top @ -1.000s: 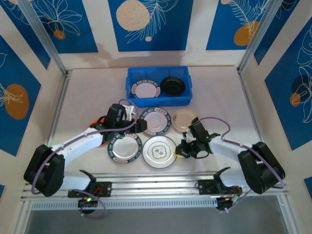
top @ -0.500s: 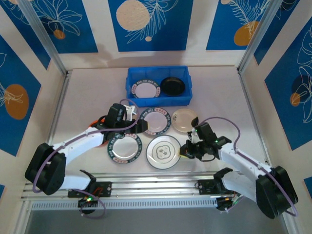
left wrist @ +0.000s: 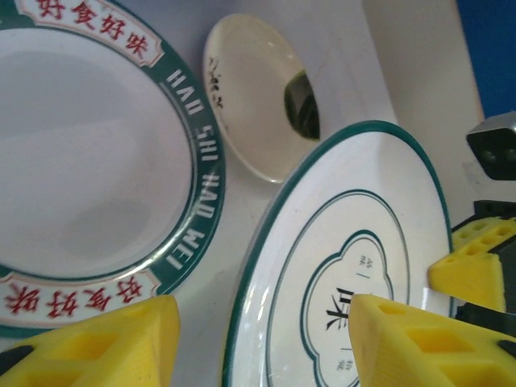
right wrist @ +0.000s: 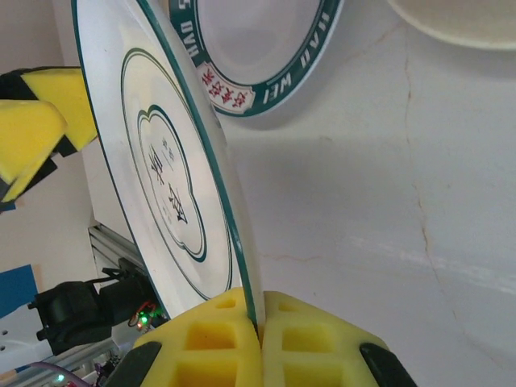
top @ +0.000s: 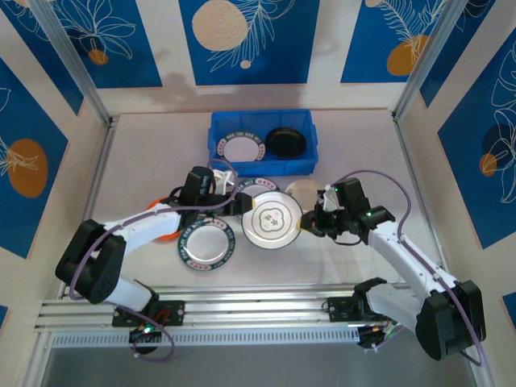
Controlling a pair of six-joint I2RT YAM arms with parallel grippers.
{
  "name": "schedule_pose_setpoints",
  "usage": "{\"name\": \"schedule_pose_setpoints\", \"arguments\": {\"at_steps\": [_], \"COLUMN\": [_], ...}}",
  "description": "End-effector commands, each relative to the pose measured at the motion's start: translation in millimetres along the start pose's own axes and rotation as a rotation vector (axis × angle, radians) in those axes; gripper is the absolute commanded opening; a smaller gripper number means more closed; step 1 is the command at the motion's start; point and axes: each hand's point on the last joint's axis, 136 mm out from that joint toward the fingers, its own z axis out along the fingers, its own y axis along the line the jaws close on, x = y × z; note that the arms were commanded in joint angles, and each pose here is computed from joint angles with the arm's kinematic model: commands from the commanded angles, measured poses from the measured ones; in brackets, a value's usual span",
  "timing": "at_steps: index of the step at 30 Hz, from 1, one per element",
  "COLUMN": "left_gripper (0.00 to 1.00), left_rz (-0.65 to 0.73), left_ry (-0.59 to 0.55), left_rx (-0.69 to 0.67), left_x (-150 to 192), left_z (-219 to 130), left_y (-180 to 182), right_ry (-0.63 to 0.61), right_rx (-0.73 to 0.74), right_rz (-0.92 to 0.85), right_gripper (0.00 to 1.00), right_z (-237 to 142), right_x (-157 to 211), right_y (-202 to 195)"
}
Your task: Place the plates into the plastic bin on the countertop
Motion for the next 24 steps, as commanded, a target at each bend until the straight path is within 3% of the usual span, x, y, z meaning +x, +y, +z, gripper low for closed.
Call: {"name": "schedule_pose_setpoints", "arguments": {"at_steps": [1, 4, 8, 9, 12, 15, 19, 22, 23, 24], "left_gripper": [0.52, 0.4, 0.04, 0.0, 0.0, 0.0, 0.0, 0.0, 0.0, 0.0], "left_rz": [0.009, -0.006, -0.046, -0.054, -0.073, -0.099, -0.119, -0.119, -0.117, -0.118], "left_ry": [-0.023, -0.022, -0.038, -0.044, -0.064, -0.092, -0.122, -0.12, -0.116, -0.115], "left_rx": [0.094, 0.126, 0.16, 0.17, 0.217, 0.281, 0.329, 0.328, 0.323, 0.313], "left_x": [-10, -13, -20, -21, -26, -34, -41, -42, -41, -41], "left_z": [3, 5, 3, 2, -4, -11, -17, -18, -18, -18], "left_y": [-13, -16, -16, -18, -25, -32, -36, -36, -36, -34], "right_ry": [-0.029, -0.043, -0.057, -0.061, -0.076, -0.094, -0.109, -0.12, -0.126, -0.135], "right_rx": [-0.101, -0.117, -0.135, -0.14, -0.156, -0.158, -0.161, -0.154, -0.146, -0.134], "right_rz": [-0.076, -0.081, -0.071, -0.069, -0.062, -0.076, -0.093, -0.097, -0.095, -0.093], "right_gripper": [0.0, 0.0, 0.0, 0.0, 0.01, 0.19, 0.29, 0.23, 0.06, 0.0], "right_z": [-8, -6, -2, -1, 0, 1, 4, 5, 6, 5], "right_x": [-17, -27, -39, -42, -51, -61, -71, -79, -82, -85], "right_y": [31, 35, 36, 35, 35, 36, 40, 41, 41, 41]}}
